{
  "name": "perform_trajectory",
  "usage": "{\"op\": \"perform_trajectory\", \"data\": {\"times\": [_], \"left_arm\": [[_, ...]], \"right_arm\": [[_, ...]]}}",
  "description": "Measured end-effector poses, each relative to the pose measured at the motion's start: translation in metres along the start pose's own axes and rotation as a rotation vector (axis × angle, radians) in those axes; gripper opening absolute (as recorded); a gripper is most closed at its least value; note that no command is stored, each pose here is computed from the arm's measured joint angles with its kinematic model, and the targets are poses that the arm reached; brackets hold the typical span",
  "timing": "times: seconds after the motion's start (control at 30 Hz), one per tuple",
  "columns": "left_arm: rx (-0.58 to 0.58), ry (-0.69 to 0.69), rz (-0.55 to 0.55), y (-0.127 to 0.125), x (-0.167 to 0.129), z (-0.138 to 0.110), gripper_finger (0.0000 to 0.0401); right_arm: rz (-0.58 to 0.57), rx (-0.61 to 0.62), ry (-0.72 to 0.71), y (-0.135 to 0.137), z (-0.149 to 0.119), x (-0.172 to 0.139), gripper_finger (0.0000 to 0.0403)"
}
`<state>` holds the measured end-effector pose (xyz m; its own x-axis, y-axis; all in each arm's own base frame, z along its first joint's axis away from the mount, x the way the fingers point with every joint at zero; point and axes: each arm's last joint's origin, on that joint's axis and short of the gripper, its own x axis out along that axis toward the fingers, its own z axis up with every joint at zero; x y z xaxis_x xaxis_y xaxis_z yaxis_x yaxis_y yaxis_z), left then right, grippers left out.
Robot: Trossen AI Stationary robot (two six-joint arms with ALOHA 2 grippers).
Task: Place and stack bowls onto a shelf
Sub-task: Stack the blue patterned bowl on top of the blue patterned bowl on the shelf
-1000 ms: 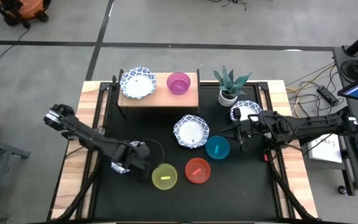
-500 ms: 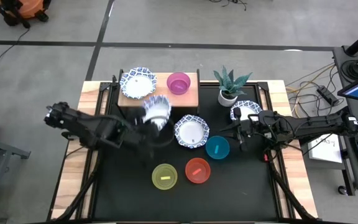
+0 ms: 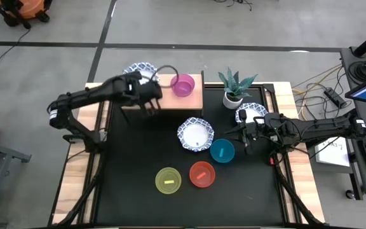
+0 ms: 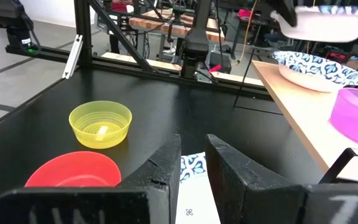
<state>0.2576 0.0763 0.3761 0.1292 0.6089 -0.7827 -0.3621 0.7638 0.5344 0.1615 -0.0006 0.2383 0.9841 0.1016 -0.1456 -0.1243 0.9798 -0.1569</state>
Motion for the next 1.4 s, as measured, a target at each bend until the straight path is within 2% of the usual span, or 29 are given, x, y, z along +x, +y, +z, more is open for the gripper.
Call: {"op": "perform_trajectory", "data": {"times": [0.13,0.37,0.73,1.0,1.4], "left_arm": [[-0.034,0.013,-0.014,0.016,0.011,0.001,0.0],[-0.035,-0.017,0.001,0.026,0.018,0.006,0.0],[-0.061,-0.021,-0.025,0.025,0.021,0.006,0.0],[-0.042,0.025,-0.019,0.016,0.037,0.002,0.0001],[-0.05,0.053,-0.012,0.012,0.051,-0.002,0.0037]], "right_arm": [[0.0,-0.003,0.0,0.0,0.0,0.0,0.0065],[0.0,-0.017,0.0,0.0,0.0,0.0,0.0063],[0.001,-0.017,0.001,0.0,0.0,0.0,0.0064],[0.002,-0.013,0.003,0.0,0.0,0.0,0.007],[0.002,-0.013,0.004,0.0,0.0,0.0,0.0078]]}}
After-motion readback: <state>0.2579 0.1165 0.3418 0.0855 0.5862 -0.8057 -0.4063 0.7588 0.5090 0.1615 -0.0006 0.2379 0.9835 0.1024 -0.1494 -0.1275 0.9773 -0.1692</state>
